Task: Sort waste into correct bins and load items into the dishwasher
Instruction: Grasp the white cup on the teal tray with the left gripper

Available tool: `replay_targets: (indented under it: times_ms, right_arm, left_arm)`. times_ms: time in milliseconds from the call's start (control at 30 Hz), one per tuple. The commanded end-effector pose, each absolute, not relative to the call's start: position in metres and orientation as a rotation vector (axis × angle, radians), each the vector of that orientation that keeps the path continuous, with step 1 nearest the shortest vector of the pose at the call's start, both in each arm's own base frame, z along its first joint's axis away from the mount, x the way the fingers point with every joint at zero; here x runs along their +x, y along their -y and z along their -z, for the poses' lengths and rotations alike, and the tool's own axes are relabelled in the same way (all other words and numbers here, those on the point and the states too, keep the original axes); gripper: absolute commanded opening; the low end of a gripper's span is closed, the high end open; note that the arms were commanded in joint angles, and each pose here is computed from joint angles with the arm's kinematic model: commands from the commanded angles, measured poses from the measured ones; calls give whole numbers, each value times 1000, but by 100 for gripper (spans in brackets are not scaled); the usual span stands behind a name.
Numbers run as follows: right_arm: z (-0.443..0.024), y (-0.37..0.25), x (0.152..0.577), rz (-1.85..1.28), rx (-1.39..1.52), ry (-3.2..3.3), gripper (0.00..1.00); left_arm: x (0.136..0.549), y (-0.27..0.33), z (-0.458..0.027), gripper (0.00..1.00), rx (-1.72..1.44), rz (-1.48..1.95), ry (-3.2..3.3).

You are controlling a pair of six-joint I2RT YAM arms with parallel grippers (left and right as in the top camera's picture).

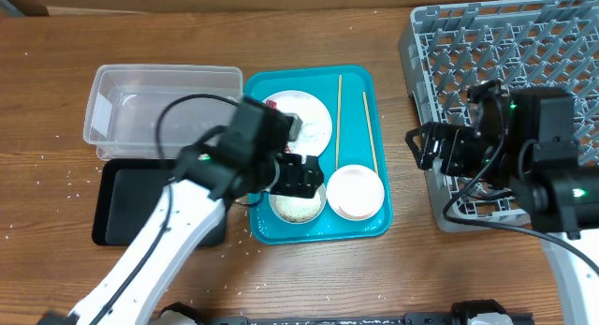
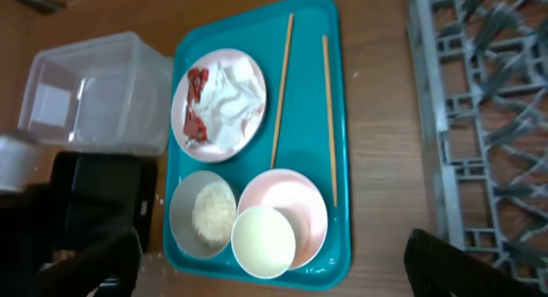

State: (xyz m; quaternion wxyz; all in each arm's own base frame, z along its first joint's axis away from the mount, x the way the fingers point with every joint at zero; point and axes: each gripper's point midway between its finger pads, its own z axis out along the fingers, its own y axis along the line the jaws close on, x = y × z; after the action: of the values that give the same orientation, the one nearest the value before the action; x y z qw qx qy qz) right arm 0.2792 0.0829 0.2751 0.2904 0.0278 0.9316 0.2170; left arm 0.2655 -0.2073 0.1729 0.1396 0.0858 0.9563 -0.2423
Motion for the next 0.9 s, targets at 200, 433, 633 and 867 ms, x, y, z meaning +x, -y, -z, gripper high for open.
replay_targets:
  times_ms: [200,433,633,867]
  right_arm:
    - [-318,-74,293,-545,162,-2394,100]
    - [-319,-76,293,-562,154,-2390,100]
    - [-319,-76,294,-562,154,-2387,100]
    - [-322,-77,297,-563,148,-2371,100]
  left_arm:
    - [277,276,-135,77,410,693,-2758]
    - [286,286,-91,55,448,608,-2812]
    - [282,293,-79,36,476,657,-2842]
    - [286,291,-78,14,513,602,-2815]
